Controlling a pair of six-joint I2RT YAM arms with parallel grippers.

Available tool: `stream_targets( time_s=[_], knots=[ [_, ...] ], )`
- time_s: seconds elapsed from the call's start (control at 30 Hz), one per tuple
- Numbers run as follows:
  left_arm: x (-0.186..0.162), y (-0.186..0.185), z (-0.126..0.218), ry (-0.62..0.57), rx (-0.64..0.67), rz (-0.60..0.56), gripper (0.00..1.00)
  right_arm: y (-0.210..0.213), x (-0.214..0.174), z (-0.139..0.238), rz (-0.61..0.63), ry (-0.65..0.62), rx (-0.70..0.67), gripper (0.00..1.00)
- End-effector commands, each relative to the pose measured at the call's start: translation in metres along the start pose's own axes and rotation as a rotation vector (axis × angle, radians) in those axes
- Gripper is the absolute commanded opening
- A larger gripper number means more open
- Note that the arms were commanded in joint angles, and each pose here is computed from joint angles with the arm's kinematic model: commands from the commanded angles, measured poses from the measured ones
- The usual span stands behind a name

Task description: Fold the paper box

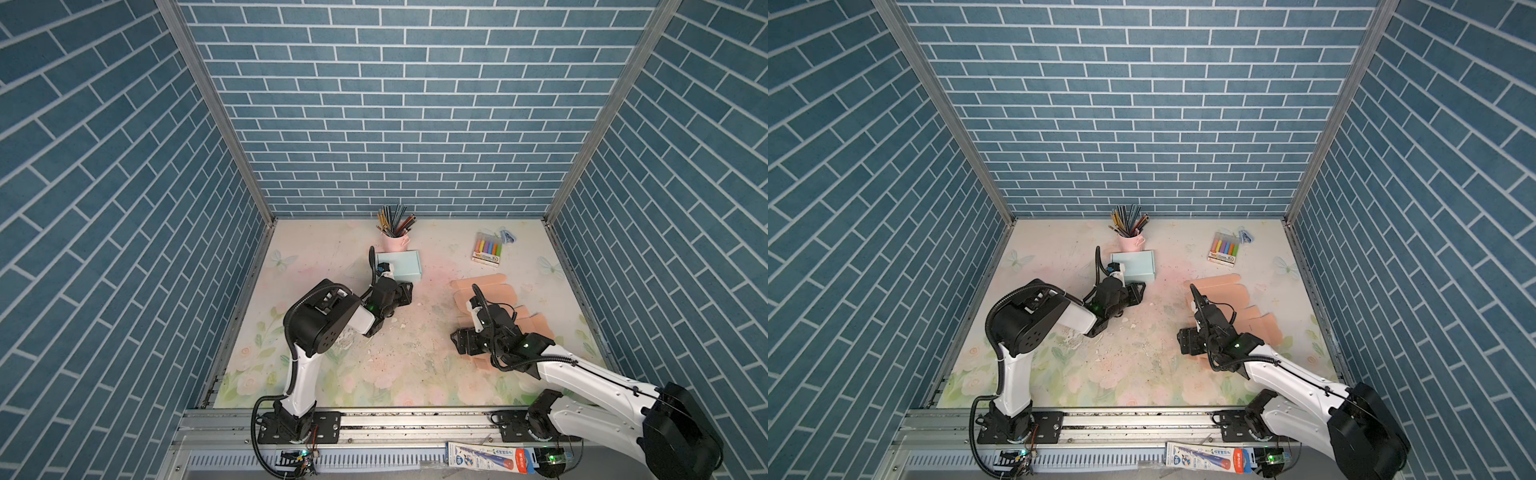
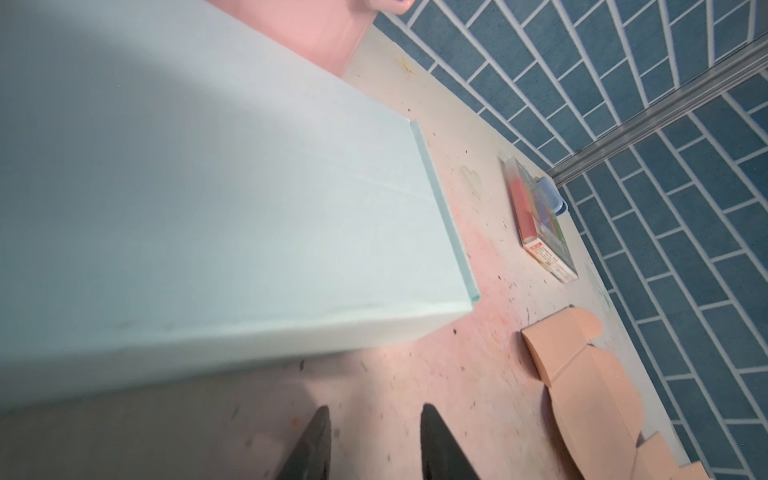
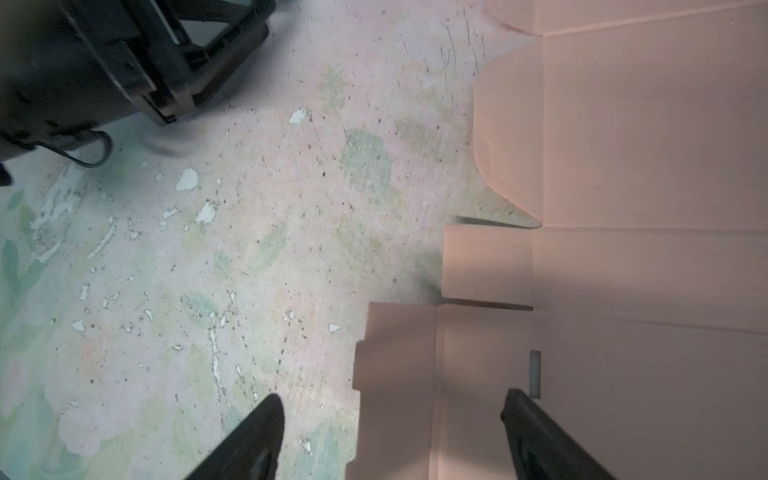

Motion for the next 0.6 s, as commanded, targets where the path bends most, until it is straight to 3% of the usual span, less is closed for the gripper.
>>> stream_targets(
  time_s=[0.0, 0.3, 0.57],
  knots=[
    [0.003, -0.006, 0.023, -0.009, -0.024, -0.019, 0.38, 0.0, -0.004, -0.003, -0.018, 0.035, -0.048, 0.84],
    [0.018, -0.011, 0.103, -0.08, -0.028, -0.047, 0.43, -0.002, -0.015, -0.016, 0.037, 0.09, -0.156, 0.82],
    [0.029, -0.016, 0.144, -0.11, -0.038, -0.079, 0.45, 0.0, -0.019, -0.022, 0.117, 0.118, -0.291, 0.67]
  ],
)
Point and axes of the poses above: each gripper's point midway between its finger pads, its own z axis back along the fingers, its own y axis along the line the jaws close on, x = y × z, the point moved 4 cm from there along z, back along the fingers, and after that the axes turned 8 degrees about -z, right-handed, at the moved point
